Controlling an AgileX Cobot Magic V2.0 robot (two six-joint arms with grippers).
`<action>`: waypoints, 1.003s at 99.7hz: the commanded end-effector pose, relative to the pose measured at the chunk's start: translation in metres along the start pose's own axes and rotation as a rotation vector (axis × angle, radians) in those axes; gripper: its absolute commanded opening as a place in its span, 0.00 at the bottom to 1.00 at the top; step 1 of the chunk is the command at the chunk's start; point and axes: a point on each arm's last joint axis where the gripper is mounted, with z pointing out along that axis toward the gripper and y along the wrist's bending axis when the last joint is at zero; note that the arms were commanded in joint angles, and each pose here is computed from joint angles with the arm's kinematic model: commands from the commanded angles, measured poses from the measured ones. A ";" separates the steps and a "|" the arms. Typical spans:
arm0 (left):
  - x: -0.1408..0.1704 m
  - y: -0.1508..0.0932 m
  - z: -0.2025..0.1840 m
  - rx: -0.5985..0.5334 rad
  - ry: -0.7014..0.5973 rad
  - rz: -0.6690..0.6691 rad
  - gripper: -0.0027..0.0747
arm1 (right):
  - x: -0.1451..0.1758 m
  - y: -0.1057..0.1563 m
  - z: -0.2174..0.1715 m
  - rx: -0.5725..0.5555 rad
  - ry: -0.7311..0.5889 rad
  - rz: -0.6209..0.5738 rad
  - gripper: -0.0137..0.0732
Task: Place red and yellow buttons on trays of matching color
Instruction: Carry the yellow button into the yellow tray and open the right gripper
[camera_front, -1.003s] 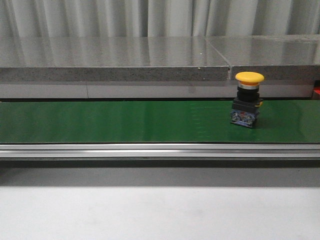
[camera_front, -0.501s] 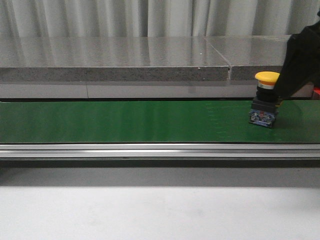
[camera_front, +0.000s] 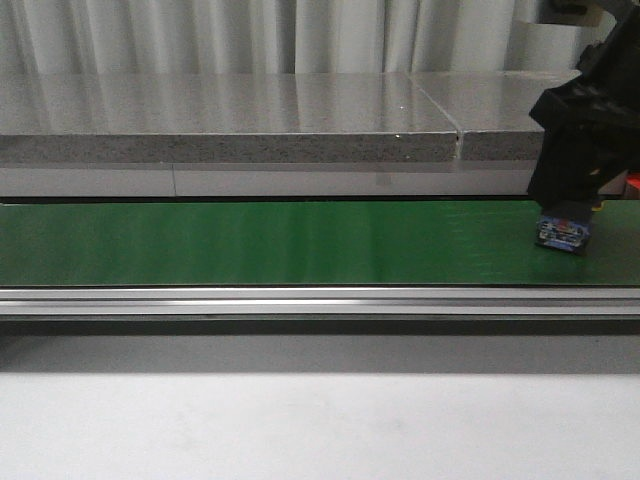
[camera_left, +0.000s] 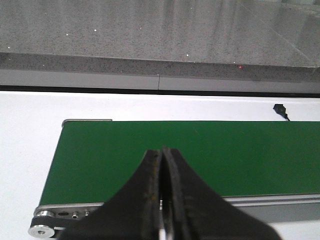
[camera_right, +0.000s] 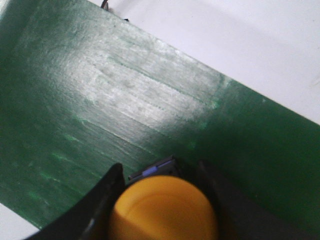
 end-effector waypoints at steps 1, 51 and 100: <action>-0.015 -0.001 -0.002 0.007 -0.092 -0.015 0.01 | -0.012 0.002 -0.021 0.010 -0.083 0.013 0.28; -0.015 -0.001 -0.002 0.007 -0.092 -0.015 0.01 | 0.027 -0.059 -0.129 0.214 -0.217 0.345 0.22; -0.015 -0.002 -0.002 0.015 -0.091 -0.013 0.01 | 0.109 -0.163 -0.212 0.714 -0.518 0.901 0.22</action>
